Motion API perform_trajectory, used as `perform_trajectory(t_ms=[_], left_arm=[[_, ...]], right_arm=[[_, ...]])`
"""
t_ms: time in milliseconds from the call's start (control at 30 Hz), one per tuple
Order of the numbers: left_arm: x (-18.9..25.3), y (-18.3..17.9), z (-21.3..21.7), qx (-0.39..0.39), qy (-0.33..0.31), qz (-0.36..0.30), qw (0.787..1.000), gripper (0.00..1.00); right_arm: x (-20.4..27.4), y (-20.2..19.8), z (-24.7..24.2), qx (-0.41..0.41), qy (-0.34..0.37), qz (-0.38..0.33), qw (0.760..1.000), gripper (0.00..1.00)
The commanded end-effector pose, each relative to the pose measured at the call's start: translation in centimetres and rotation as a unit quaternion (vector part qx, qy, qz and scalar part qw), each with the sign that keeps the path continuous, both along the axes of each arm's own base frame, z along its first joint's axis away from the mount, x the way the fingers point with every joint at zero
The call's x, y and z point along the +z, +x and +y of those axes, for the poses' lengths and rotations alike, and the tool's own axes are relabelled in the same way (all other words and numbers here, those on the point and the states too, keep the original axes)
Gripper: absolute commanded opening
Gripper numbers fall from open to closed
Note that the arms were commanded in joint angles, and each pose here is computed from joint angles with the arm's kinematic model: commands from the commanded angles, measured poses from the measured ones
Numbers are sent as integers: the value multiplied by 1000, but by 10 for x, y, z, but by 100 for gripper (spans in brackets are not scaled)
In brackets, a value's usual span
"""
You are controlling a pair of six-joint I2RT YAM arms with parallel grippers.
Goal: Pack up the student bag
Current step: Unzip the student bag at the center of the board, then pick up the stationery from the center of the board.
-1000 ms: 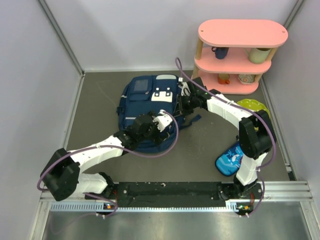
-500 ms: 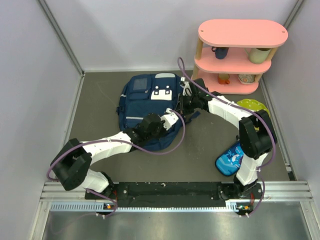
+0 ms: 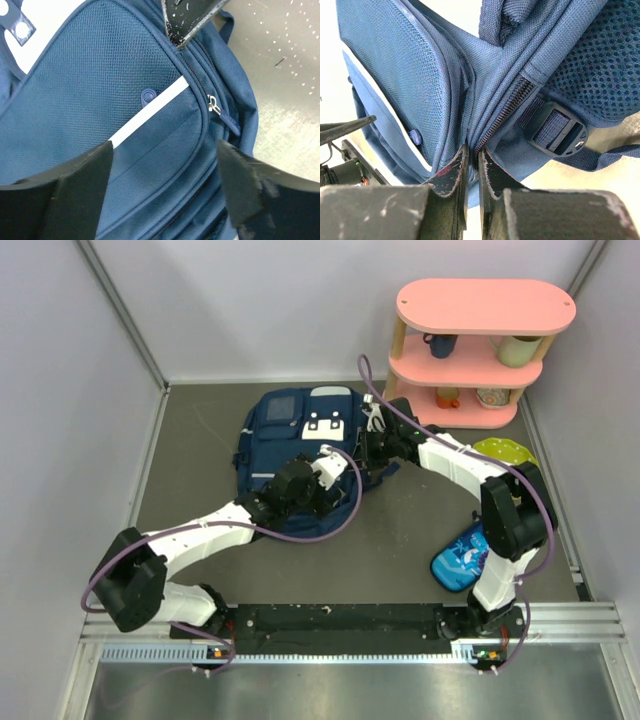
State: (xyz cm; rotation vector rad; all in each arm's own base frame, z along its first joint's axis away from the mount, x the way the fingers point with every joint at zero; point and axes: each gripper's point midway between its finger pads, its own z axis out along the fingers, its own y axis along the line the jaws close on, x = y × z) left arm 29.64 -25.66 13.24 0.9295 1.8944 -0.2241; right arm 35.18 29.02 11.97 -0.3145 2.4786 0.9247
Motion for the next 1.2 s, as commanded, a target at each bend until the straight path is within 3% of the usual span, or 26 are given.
perform_trajectory(t_ms=[0, 367, 400, 467, 500, 600, 633, 700, 767, 900, 1000, 1033, 1067, 1167], left_arm=[[11, 7, -7, 9, -16, 0, 1000, 99], [-2, 36, -4, 52, 22, -27, 998, 99], [0, 39, -3, 61, 20, -33, 997, 95], [5, 44, -6, 67, 9, -45, 997, 86], [7, 45, -6, 71, 3, -47, 996, 67], [14, 49, -8, 81, -12, -53, 995, 32], [16, 50, -9, 83, -15, -56, 995, 15], [22, 52, -7, 95, -23, -62, 993, 13], [24, 53, -5, 101, -25, -64, 992, 1], [26, 49, -5, 97, -29, -52, 994, 0], [28, 41, -11, 79, -40, -32, 996, 0], [34, 39, -14, 73, -47, -27, 996, 0], [34, 36, -15, 71, -49, -16, 996, 0], [30, 23, -16, 64, -49, 26, 996, 0]], right_arm=[[41, 0, 4, 9, 38, -36, 999, 8], [47, -4, 4, 10, 44, -39, 998, 8], [46, -4, 3, 10, 44, -38, 998, 8], [45, -5, 3, 9, 43, -37, 998, 8], [44, -6, 2, 9, 42, -36, 998, 8], [43, -8, 1, 9, 42, -34, 998, 8], [41, -9, 0, 9, 41, -33, 999, 8], [42, -10, 0, 8, 41, -35, 998, 8], [39, -12, -1, 8, 40, -33, 999, 8], [39, -14, -3, 6, 39, -34, 999, 10], [44, -14, -8, -8, 36, -41, 999, 22], [52, -14, -12, -17, 35, -52, 998, 36], [57, -14, -15, -25, 34, -59, 997, 43], [73, -10, -41, -89, 22, -84, 992, 59]])
